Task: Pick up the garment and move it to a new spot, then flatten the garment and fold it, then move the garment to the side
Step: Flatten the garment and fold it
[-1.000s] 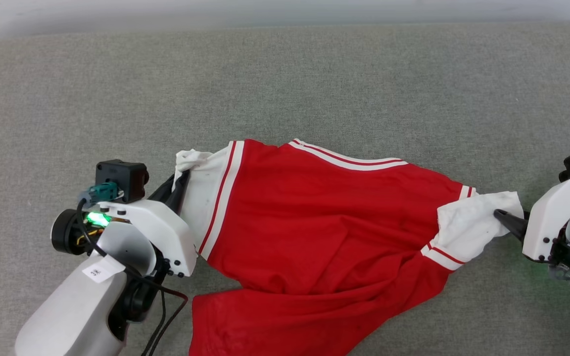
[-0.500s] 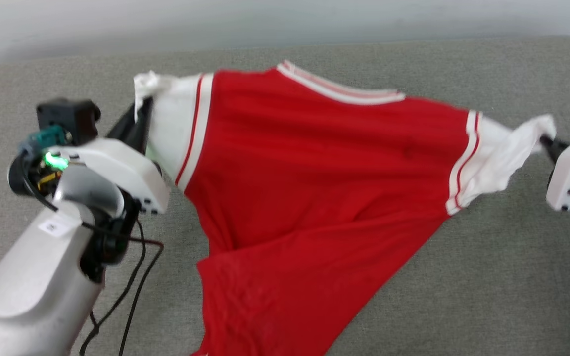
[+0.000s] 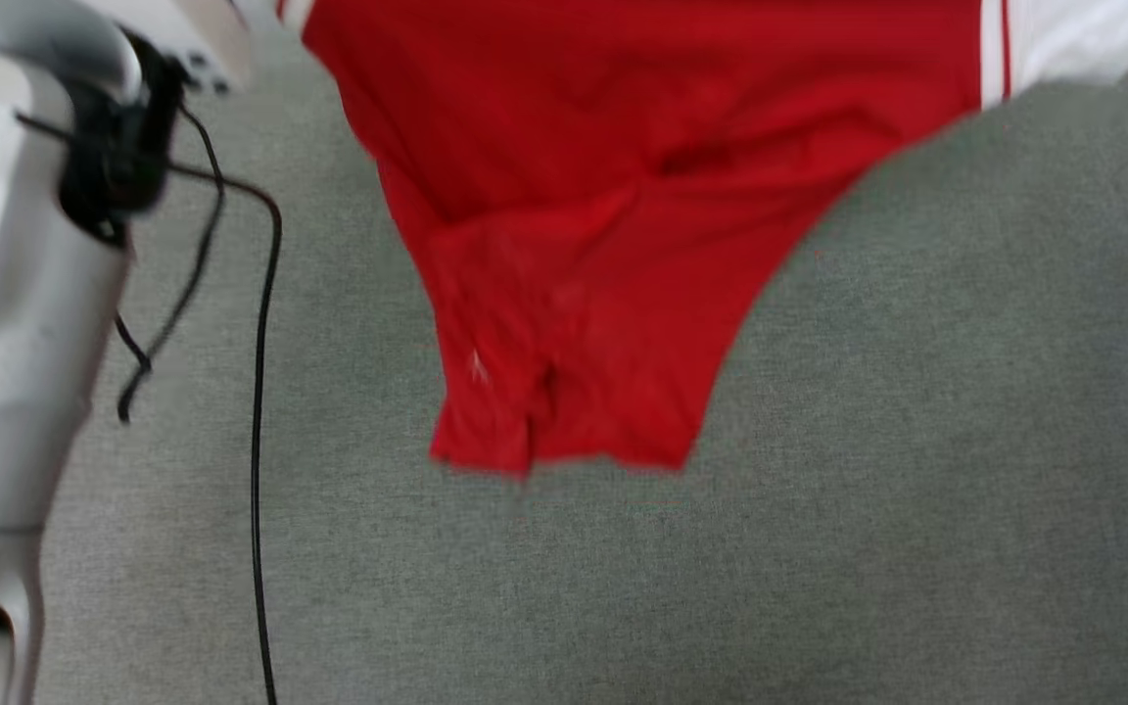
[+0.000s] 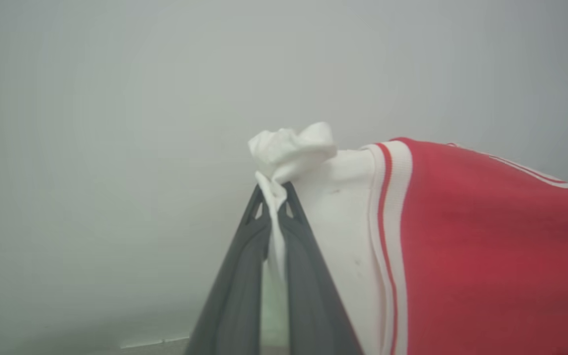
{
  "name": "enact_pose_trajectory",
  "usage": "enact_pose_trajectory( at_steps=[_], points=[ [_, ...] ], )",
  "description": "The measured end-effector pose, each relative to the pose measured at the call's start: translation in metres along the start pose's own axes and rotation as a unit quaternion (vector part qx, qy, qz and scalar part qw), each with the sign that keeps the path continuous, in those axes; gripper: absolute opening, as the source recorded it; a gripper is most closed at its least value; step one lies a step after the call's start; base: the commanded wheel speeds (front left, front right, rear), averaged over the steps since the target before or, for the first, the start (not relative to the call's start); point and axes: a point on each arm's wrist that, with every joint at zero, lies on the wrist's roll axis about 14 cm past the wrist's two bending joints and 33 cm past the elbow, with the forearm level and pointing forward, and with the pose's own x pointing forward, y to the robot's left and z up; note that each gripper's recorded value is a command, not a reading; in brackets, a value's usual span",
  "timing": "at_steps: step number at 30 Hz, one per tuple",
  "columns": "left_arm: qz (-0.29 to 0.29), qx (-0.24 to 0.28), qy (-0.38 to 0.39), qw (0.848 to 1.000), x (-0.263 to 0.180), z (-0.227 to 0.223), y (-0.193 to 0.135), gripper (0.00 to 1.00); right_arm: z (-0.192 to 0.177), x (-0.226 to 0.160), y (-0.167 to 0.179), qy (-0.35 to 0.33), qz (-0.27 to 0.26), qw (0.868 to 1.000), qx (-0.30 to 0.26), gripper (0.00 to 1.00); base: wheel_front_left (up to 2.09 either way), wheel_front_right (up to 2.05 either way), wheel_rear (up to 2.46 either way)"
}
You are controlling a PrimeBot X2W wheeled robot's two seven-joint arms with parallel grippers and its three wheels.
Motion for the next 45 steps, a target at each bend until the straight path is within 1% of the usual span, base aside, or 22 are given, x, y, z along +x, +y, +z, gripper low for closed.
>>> enact_pose_trajectory(
  at_steps=[4,10,13,17,19,23,24,25,28,32,38,42,45],
  points=[
    [0.005,0.012,-0.058,0.998,0.032,0.037,0.005,0.0,0.05,0.02,-0.001,-0.069,-0.008,0.998,-0.012,0.0,0.0,0.0,0.0],
    [0.012,0.02,-0.117,0.993,0.065,0.067,0.016,0.0,0.106,0.042,0.002,-0.143,-0.014,0.99,-0.018,0.0,0.0,0.0,0.0],
    [0.01,0.017,-0.136,0.991,0.079,0.07,0.017,0.0,0.118,0.054,0.003,-0.16,-0.015,0.987,-0.022,0.0,0.0,0.0,0.0],
    [0.009,0.01,-0.133,0.991,0.094,0.049,0.02,0.0,0.118,0.071,0.009,-0.166,-0.01,0.986,-0.025,0.0,0.0,0.0,0.0],
    [0.007,0.006,-0.123,0.992,0.1,0.031,0.021,0.0,0.107,0.082,0.015,-0.157,-0.005,0.987,-0.027,0.0,0.0,0.0,0.0],
    [0.009,-0.012,-0.091,0.996,0.108,-0.013,0.026,0.0,0.069,0.103,0.03,-0.125,0.012,0.992,-0.029,0.0,0.0,0.0,0.0],
    [0.009,-0.012,-0.091,0.996,0.108,-0.013,0.026,0.0,0.069,0.103,0.03,-0.125,0.012,0.992,-0.029,0.0,0.0,0.0,0.0],
    [0.01,-0.018,-0.073,0.997,0.11,-0.036,0.028,0.0,0.05,0.112,0.036,-0.109,0.02,0.993,-0.029,0.0,0.0,0.0,0.0],
    [0.017,-0.036,-0.046,0.998,0.109,-0.069,0.033,0.0,0.022,0.122,0.046,-0.087,0.033,0.995,-0.024,0.0,0.0,0.0,0.0],
    [0.025,-0.061,-0.005,0.998,0.099,-0.112,0.038,0.0,-0.028,0.127,0.065,-0.039,0.057,0.998,-0.016,0.0,0.0,0.0,0.0],
    [0.047,-0.099,0.052,0.993,0.065,-0.162,0.044,0.0,-0.096,0.107,0.085,0.026,0.086,0.996,0.013,0.0,0.0,0.0,0.0],
    [0.056,-0.115,0.07,0.989,0.032,-0.177,0.045,0.0,-0.14,0.076,0.093,0.066,0.099,0.992,0.031,0.0,0.0,0.0,0.0],
    [0.068,-0.128,0.083,0.986,0.0,-0.188,0.046,0.0,-0.162,0.049,0.094,0.084,0.103,0.99,0.047,0.0,0.0,0.0,0.0]
  ],
)
